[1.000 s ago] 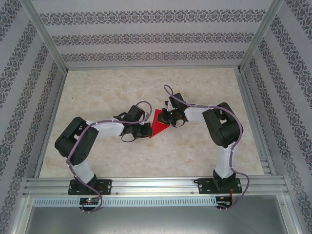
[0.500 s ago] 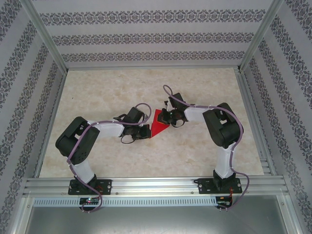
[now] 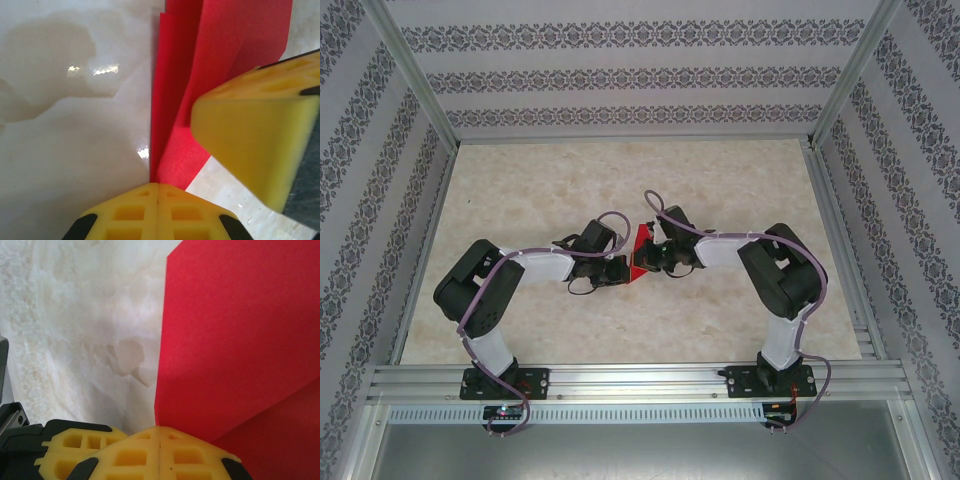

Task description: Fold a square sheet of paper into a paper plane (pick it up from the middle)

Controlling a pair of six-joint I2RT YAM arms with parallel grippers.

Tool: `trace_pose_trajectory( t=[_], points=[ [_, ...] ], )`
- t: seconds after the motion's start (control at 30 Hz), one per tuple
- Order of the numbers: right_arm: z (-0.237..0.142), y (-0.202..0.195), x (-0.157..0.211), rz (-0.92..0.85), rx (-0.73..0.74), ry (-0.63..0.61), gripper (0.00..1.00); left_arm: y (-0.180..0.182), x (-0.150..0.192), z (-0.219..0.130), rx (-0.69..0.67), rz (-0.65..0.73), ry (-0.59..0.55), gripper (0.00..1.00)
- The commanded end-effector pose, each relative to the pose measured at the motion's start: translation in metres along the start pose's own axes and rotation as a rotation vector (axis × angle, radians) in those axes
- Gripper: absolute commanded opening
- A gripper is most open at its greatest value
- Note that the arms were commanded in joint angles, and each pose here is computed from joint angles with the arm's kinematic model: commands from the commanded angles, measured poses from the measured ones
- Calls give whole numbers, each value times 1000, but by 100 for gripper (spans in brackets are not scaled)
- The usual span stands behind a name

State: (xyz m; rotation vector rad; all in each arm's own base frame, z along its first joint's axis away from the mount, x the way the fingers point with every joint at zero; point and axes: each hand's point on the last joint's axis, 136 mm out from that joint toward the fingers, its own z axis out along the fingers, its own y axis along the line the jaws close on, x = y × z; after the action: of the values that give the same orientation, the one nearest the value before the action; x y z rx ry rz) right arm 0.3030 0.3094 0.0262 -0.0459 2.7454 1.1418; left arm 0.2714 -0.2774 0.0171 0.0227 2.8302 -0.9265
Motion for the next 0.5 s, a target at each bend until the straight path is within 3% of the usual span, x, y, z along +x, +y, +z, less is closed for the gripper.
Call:
trace_pose_trajectory(
  t=[0.0,0.23,0.47],
  points=[
    [7,4,-3,-5,-24,-1,3,31,21,5,-108,-43,55,0],
    [15,-35,9,48,112,45,3,22,14,4,-84,-36,34,0],
    [12,-43,10,69,127,47,2,-32,-18,-13,117,20,-77,9]
  ],
)
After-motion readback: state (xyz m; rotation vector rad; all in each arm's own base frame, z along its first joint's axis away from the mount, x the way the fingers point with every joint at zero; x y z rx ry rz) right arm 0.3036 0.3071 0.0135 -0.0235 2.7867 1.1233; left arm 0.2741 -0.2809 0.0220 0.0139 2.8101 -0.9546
